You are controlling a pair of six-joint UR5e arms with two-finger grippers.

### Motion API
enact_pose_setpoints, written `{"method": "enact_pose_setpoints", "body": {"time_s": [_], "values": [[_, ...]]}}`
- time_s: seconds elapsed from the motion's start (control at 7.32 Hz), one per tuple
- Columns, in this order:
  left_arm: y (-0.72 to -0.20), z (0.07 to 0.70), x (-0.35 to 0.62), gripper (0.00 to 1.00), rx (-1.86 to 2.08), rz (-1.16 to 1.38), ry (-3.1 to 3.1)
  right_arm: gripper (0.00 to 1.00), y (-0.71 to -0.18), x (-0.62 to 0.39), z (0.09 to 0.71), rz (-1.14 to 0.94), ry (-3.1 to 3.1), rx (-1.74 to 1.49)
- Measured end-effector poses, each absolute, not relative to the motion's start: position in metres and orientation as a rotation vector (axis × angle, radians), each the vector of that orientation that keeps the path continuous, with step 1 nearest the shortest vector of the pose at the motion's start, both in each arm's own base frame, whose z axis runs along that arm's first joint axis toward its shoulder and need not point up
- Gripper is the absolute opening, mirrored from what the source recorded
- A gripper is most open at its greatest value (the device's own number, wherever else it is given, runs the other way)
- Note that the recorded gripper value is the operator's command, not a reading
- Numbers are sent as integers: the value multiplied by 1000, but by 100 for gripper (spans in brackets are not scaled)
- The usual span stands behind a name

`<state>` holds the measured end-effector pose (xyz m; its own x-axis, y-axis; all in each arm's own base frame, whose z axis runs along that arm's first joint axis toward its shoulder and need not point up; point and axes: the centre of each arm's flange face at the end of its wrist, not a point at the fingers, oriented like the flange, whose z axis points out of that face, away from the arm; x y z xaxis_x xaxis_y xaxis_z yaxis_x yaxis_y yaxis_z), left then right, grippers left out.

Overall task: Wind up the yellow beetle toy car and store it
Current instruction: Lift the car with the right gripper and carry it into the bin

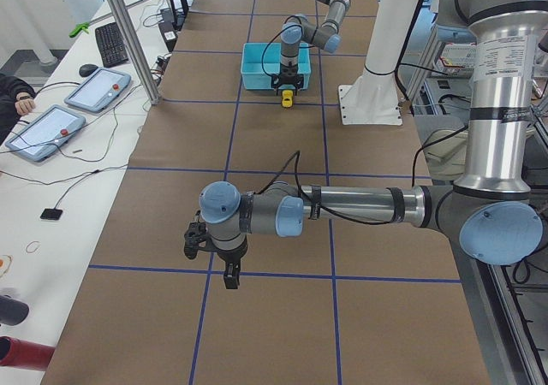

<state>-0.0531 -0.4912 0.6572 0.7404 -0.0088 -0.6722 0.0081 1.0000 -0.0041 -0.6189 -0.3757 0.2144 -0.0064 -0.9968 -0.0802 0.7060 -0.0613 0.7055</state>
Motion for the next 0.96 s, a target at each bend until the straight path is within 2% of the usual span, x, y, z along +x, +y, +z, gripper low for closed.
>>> {"method": "enact_pose_setpoints", "body": {"time_s": [0.14, 0.27, 0.68, 0.96], "values": [[-491, 658, -53, 100, -3, -9, 735, 22, -376, -621, 215, -1518, -559, 675], [-491, 660, -53, 100, -4, -9, 734, 0, -377, -622, 215, -1517, -560, 681], [-493, 660, -50, 100, -4, -3, 734, 0, -377, -622, 207, -1513, -569, 695], [-493, 661, -47, 100, -10, 1, 734, 0, -369, -607, 161, -1482, -595, 684]]}}
